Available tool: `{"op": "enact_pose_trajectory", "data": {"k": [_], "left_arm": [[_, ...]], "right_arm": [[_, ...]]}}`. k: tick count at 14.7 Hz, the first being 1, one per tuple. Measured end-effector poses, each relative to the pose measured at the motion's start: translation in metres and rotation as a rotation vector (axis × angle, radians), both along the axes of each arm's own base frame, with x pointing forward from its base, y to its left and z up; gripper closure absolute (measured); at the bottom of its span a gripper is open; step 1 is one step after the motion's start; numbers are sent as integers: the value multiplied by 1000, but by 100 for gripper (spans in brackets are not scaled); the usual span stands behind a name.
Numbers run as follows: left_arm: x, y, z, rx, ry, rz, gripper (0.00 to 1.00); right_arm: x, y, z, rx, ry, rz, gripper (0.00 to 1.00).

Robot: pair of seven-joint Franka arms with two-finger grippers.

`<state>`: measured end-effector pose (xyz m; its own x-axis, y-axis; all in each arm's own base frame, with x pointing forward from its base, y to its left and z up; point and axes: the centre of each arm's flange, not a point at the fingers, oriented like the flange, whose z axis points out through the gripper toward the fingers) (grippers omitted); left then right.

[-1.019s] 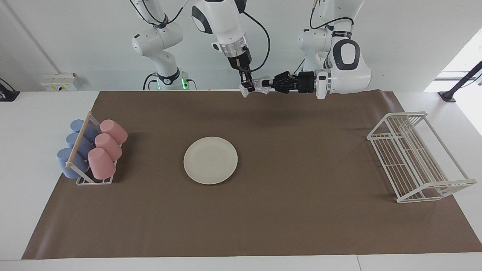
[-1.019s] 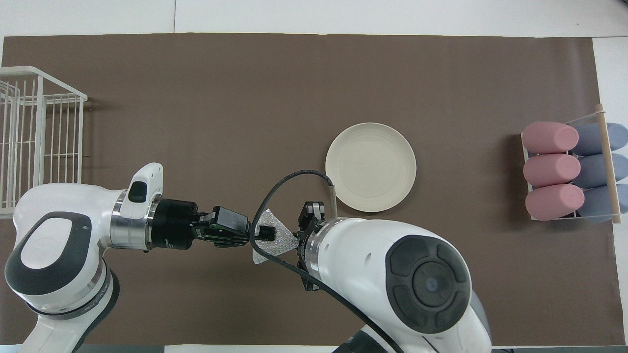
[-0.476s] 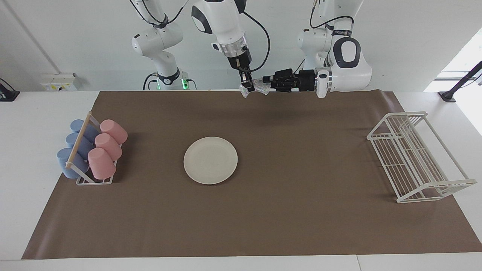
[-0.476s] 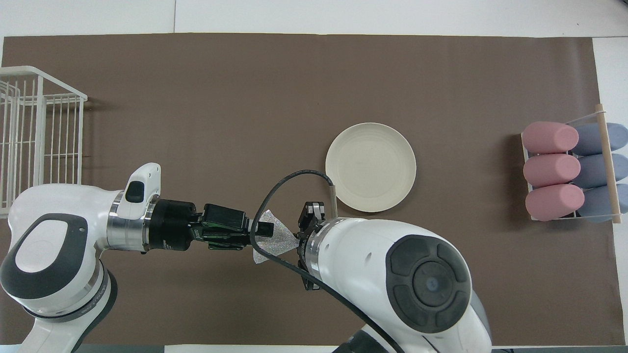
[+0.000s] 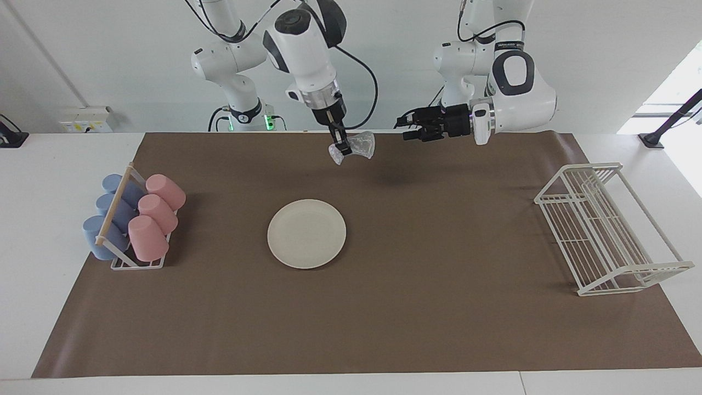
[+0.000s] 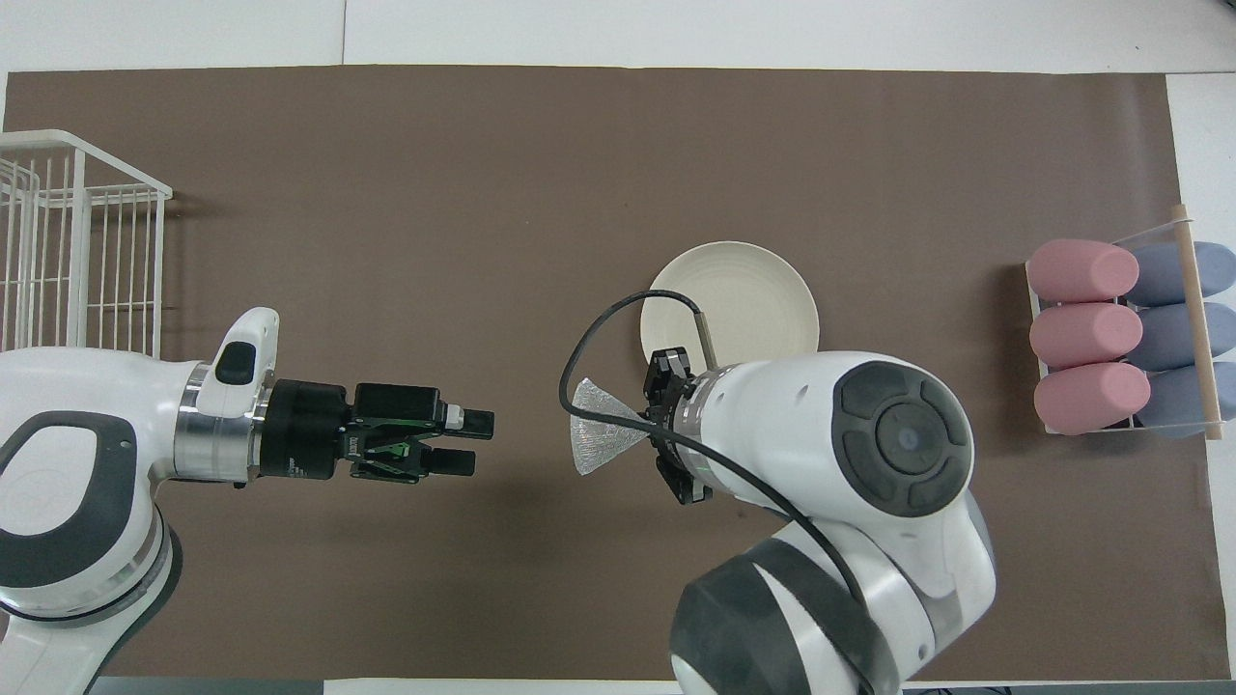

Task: Wipe plate with sponge
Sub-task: 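Lower the scrubber onto the plate while the left gripper withdraws, then rub the scrubber around the plate surface with the right gripper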

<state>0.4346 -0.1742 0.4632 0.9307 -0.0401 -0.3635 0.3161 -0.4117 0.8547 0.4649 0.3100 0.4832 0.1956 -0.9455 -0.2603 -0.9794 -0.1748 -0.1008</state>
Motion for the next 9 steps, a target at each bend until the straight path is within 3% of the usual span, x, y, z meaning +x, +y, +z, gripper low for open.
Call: {"op": "enact_pose_trajectory", "data": {"k": [4,9], "left_arm": [[7,38,-6,202,-45,-46,0],[8,52,-4,437,-115,-164,0]], "right_arm": [[45,-47,-109,-37,-79,76,89],[59,-85,-187,-82,-74,137,89]]}}
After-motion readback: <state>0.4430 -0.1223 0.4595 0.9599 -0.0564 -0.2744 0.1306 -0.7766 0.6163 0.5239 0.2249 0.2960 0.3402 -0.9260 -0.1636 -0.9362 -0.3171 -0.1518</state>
